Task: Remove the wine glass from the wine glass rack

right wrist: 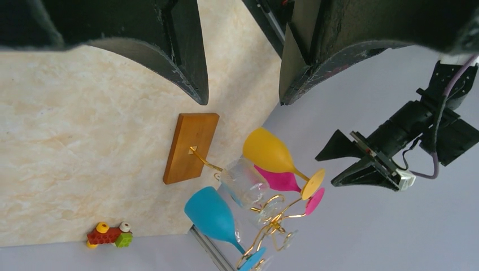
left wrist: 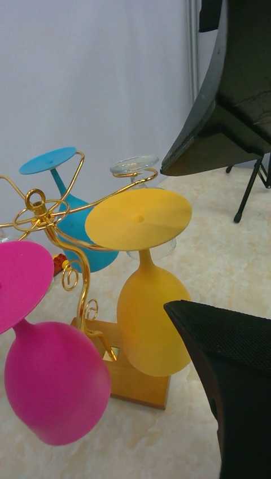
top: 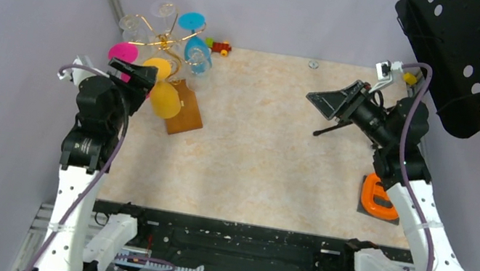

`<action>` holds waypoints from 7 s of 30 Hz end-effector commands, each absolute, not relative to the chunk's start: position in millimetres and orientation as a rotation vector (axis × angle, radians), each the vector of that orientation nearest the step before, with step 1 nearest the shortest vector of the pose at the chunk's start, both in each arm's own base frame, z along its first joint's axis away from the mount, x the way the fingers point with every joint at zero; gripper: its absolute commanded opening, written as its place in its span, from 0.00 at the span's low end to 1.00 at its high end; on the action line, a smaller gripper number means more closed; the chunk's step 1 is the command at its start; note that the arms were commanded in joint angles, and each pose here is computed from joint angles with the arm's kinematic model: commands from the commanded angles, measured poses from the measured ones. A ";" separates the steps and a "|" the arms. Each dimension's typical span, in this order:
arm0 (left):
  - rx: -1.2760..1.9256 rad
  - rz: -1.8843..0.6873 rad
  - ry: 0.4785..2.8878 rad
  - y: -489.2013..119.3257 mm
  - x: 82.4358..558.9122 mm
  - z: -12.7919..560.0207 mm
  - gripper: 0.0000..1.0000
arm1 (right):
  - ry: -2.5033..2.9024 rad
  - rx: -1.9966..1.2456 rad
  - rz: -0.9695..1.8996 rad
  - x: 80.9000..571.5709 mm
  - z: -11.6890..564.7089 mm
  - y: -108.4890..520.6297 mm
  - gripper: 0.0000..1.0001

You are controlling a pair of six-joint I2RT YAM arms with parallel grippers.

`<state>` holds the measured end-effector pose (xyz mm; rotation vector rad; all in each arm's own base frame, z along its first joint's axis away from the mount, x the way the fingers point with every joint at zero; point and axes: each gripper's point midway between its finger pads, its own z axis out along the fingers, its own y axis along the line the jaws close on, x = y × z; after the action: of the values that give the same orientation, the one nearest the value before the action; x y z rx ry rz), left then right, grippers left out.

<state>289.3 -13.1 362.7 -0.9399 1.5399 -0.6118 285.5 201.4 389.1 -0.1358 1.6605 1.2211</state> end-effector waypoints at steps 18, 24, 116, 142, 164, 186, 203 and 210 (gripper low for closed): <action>-0.997 -0.699 1.453 -13.7 306.2 366.9 0.43 | 1.585 -0.196 1.175 278.9 403.1 200.2 0.51; -1.042 -0.774 1.431 -18.8 304.4 373.1 0.15 | 1.594 -0.184 1.166 280.6 400.2 199.1 0.50; -0.823 -0.963 1.489 -57.5 269.9 409.5 0.00 | 1.651 -0.094 1.401 289.7 372.8 221.5 0.71; -0.379 -1.737 1.540 -152.6 220.9 463.2 0.00 | 1.351 -0.042 1.616 259.4 399.0 280.7 0.83; -0.464 -2.117 1.252 -148.0 205.9 521.2 0.00 | 1.131 -0.068 1.959 240.8 433.1 307.0 0.78; -0.611 -2.213 1.243 -144.1 199.9 509.0 0.00 | 0.784 -0.254 2.160 188.1 479.5 310.2 0.27; -0.533 -1.918 1.246 -139.5 206.2 502.7 0.86 | 0.901 -0.197 2.031 204.1 471.4 322.6 0.00; -0.390 -1.609 1.375 -142.3 214.8 473.0 0.95 | 1.059 -0.116 1.747 238.9 466.6 324.6 0.00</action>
<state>220.9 -142.1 478.4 -0.5534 1.3247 -1.8449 230.7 333.1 441.7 -0.1087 1.0821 1.9385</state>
